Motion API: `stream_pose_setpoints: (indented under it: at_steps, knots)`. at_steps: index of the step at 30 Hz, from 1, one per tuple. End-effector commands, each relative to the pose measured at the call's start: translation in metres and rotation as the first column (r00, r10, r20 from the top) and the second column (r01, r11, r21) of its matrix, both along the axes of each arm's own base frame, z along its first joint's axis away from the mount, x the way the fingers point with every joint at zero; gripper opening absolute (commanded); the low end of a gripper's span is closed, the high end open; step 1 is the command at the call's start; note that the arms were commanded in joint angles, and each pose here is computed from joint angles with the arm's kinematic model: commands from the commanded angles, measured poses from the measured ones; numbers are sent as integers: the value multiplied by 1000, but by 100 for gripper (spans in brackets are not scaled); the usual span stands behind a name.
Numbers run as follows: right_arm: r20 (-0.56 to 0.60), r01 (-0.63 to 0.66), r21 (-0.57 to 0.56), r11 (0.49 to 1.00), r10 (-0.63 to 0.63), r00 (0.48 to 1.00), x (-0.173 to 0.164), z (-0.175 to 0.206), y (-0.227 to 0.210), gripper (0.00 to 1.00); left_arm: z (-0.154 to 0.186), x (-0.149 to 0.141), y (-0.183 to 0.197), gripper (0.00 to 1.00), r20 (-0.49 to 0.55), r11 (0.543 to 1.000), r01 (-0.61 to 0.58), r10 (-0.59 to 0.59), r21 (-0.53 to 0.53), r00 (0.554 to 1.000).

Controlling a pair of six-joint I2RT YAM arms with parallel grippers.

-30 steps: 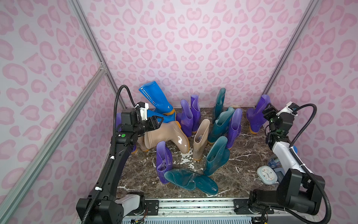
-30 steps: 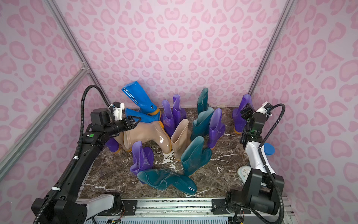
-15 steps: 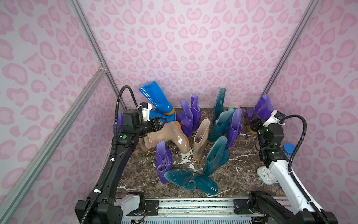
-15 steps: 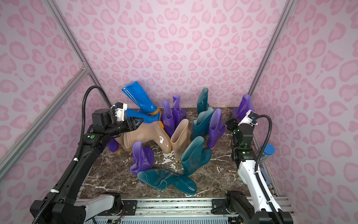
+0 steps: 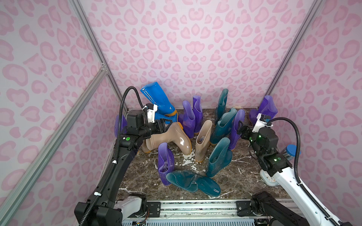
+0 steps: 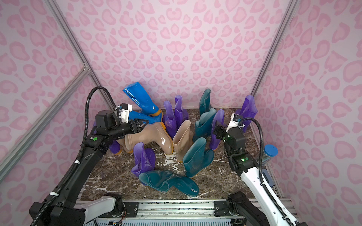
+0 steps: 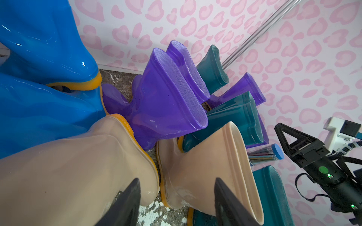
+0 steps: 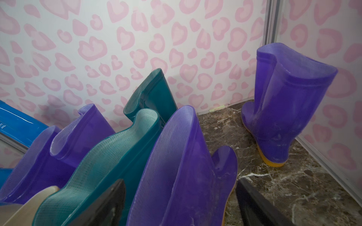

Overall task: Match and arrange rain boots in pairs
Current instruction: Pair a pair of rain boots at the center of the board.

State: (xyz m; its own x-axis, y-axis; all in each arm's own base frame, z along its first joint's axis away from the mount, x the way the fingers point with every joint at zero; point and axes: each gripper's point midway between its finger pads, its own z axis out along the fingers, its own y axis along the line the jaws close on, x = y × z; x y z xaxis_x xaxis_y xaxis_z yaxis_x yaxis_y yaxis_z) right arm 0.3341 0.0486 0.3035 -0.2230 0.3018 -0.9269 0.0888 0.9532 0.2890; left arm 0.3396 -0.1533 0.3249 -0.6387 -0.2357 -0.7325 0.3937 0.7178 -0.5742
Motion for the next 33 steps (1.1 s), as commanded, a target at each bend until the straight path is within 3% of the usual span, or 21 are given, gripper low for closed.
stream_pose_setpoints:
  at_steps: [1, 14, 19, 23, 25, 28, 33]
  knots:
    - [-67, -31, -31, 999, 29, 997, 0, -12, 5, 97, 5, 1, -3, 61, 25, 1000, 14, -14, -4, 1000]
    - [-116, -129, -24, 991, 125, 985, 19, -20, 33, 99, 3, 2, -5, 61, 17, 1000, 19, -18, -9, 1000]
    - [-149, -71, -74, 995, 59, 987, 25, -36, 23, 96, 3, 2, -4, 61, 18, 1000, 17, -17, -7, 1000]
    - [-134, 16, -141, 990, -35, 990, 24, -38, 5, 74, 0, 3, -4, 61, 13, 1000, 17, -17, -5, 1000]
    - [-104, 24, -152, 988, -40, 994, 23, -30, 2, 55, -1, 3, -7, 61, 5, 1000, 29, -29, -13, 1000]
    - [-71, 61, -154, 986, -73, 995, 25, -18, -10, 3, -2, -1, -20, 58, -2, 996, 83, -83, -21, 997]
    - [-31, 98, -122, 988, -102, 994, 34, 1, -44, 0, -9, -12, -44, 58, -20, 986, 170, -169, 4, 985]
